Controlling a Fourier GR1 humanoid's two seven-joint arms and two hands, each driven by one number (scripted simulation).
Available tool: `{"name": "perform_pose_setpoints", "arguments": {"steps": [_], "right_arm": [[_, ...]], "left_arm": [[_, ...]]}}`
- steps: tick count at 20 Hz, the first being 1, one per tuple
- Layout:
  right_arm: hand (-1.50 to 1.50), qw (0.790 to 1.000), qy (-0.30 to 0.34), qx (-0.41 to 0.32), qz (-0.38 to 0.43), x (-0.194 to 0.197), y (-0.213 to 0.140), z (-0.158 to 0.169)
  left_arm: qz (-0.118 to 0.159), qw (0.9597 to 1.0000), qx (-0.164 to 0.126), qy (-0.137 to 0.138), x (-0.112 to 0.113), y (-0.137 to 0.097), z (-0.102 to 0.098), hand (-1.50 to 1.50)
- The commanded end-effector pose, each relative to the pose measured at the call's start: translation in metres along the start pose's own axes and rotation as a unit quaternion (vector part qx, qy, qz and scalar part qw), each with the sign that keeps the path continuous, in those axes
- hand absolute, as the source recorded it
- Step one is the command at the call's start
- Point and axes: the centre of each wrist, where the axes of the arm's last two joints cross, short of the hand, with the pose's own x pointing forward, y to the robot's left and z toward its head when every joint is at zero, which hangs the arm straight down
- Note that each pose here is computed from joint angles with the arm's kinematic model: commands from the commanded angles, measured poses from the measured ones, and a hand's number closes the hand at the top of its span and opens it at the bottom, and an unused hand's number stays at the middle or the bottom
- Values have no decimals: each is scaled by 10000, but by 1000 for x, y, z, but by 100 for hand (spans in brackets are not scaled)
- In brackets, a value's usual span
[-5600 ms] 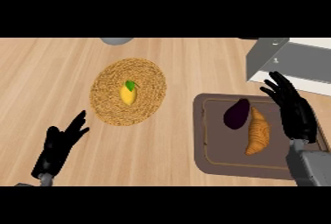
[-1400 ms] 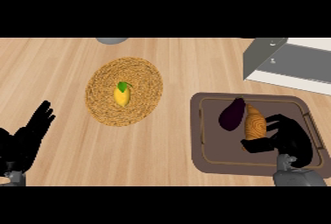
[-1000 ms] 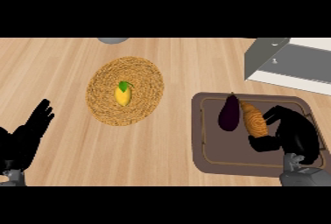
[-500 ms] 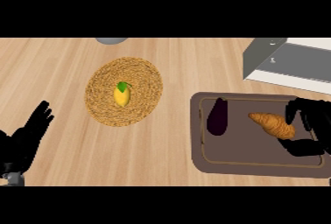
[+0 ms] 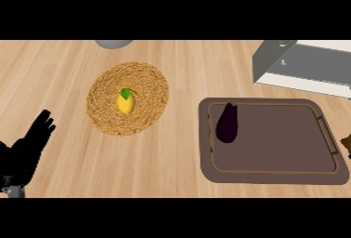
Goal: Pick the croissant from the tray and place it in the tiered shelf
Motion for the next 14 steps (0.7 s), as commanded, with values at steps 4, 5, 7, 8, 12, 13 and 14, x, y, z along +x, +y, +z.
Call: {"name": "perform_pose_setpoints", "arguments": {"steps": [4, 5, 7, 8, 12, 13, 14], "right_arm": [[150, 9961, -118, -708, -512, 12, -77, 16], [150, 9964, -292, -625, -495, 27, -86, 24], [150, 9956, -170, -715, -584, 18, -101, 38], [150, 9945, -259, -758, -682, 32, -102, 33], [150, 9895, -107, -1344, -520, 38, -140, 27], [150, 9889, -60, -1436, -370, 44, -135, 21], [150, 9861, 69, -1656, -59, 42, -152, 23]], "left_arm": [[54, 9999, -89, 42, -4, 5, -4, 0], [72, 10000, -17, -46, 4, 17, -10, 0], [-26, 10000, 41, 19, 5, 3, -5, 0], [44, 10000, -43, 7, 11, -12, -2, 0], [-7, 9999, -33, -143, 6, -7, -2, 0], [-45, 9999, -44, -81, 9, 8, -6, 0], [-54, 10000, -42, -35, -8, -4, 6, 0]]}}
